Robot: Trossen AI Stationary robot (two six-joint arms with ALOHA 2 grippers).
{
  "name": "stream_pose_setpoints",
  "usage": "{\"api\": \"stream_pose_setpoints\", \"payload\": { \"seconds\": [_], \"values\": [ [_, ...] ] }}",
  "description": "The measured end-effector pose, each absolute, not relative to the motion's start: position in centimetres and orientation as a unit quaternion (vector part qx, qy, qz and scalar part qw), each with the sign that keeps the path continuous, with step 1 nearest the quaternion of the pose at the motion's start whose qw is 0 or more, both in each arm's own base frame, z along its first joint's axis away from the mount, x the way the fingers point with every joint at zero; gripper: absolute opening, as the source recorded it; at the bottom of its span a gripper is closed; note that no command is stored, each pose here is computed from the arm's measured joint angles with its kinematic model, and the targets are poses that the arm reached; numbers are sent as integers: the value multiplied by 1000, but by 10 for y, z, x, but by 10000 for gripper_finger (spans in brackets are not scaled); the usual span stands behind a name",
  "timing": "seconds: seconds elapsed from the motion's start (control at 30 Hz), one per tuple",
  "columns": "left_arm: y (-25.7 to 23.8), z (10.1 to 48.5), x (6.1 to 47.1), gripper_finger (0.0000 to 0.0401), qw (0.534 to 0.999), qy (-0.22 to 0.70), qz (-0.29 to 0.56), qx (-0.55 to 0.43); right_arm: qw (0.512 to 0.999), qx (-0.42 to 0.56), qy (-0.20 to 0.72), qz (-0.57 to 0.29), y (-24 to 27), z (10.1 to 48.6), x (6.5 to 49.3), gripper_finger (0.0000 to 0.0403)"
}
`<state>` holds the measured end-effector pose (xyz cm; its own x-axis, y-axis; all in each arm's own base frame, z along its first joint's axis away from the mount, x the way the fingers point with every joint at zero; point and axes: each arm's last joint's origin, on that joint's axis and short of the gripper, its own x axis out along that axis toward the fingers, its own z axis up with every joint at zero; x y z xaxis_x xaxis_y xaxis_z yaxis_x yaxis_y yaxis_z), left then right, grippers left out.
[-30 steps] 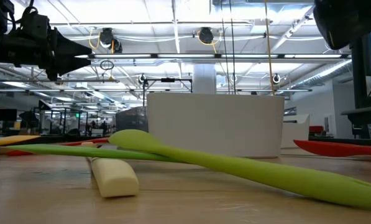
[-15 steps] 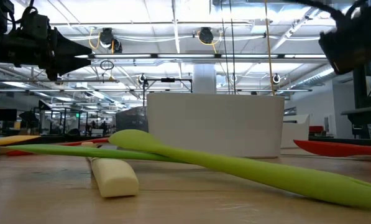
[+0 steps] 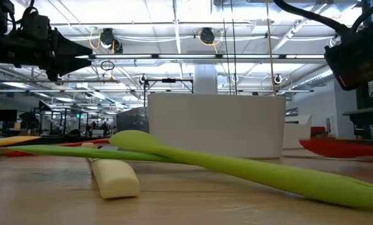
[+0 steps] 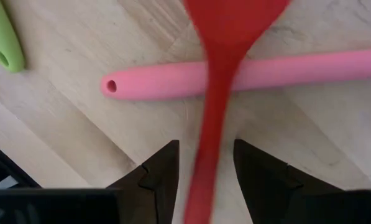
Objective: Pick & Place Kitchen Items
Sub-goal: Put the red serving spoon into top white bin
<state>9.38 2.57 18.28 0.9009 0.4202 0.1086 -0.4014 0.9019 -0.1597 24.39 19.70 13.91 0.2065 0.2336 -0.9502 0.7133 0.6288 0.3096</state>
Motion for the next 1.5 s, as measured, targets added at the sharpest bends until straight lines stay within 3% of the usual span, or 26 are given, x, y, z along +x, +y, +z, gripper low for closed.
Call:
{"api": "stream_pose_setpoints", "payload": {
  "seconds": [1.5],
  "values": [
    [26,178,94,250,974,-47,213,-66,663,398,603,-195,197,137,243,139]
  ]
}}
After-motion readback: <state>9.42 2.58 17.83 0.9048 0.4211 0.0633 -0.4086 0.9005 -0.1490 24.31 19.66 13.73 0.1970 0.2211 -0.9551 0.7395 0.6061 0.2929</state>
